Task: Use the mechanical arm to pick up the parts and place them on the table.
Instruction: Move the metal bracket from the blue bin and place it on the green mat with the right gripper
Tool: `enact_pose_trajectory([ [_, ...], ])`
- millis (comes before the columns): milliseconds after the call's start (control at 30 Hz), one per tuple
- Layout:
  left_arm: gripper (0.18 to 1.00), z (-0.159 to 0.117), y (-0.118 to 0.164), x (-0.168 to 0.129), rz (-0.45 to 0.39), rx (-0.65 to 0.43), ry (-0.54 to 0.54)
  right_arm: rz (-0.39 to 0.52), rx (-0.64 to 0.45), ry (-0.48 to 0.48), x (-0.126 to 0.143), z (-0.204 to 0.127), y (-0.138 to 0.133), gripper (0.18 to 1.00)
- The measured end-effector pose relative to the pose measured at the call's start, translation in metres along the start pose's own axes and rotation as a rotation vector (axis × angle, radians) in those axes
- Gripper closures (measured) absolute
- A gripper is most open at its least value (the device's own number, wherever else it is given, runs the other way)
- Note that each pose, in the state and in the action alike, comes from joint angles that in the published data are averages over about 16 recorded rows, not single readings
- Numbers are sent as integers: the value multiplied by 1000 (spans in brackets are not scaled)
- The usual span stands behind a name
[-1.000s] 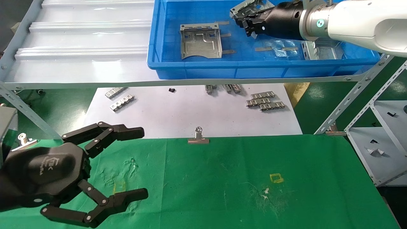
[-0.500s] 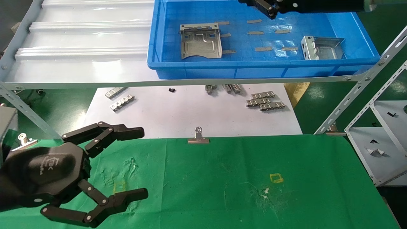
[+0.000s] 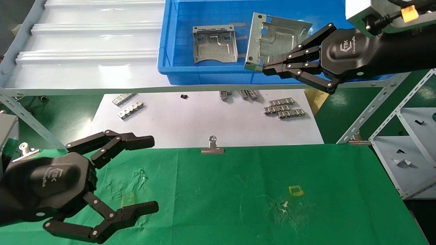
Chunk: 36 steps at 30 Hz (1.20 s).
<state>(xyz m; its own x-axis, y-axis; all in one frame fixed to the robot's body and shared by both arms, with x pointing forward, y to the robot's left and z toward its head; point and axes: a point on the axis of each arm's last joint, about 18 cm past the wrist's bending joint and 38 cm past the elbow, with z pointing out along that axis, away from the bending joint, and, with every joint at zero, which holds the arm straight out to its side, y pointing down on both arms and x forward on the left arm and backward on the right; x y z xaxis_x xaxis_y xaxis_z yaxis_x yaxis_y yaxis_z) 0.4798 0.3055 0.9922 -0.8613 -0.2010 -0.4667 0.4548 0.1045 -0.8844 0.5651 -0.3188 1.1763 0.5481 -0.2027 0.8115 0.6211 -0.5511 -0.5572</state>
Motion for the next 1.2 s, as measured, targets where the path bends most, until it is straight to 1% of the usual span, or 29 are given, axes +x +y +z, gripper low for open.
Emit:
enact_pose_trajectory([
  [233, 184, 0, 0, 0, 0, 0, 0, -12, 1, -84, -35, -11, -2, 986],
  [400, 184, 0, 0, 0, 0, 0, 0, 16, -11, -159, -60, -11, 2, 986],
  [533, 184, 0, 0, 0, 0, 0, 0, 43, -39, -215, -75, -4, 11, 986],
  [700, 184, 0, 0, 0, 0, 0, 0, 68, -104, -286, -89, 10, 30, 986],
  [867, 184, 0, 0, 0, 0, 0, 0, 76, -199, -366, -102, 28, 54, 986],
  [1200, 184, 0, 0, 0, 0, 0, 0, 50, -404, -509, -118, 59, 104, 986],
])
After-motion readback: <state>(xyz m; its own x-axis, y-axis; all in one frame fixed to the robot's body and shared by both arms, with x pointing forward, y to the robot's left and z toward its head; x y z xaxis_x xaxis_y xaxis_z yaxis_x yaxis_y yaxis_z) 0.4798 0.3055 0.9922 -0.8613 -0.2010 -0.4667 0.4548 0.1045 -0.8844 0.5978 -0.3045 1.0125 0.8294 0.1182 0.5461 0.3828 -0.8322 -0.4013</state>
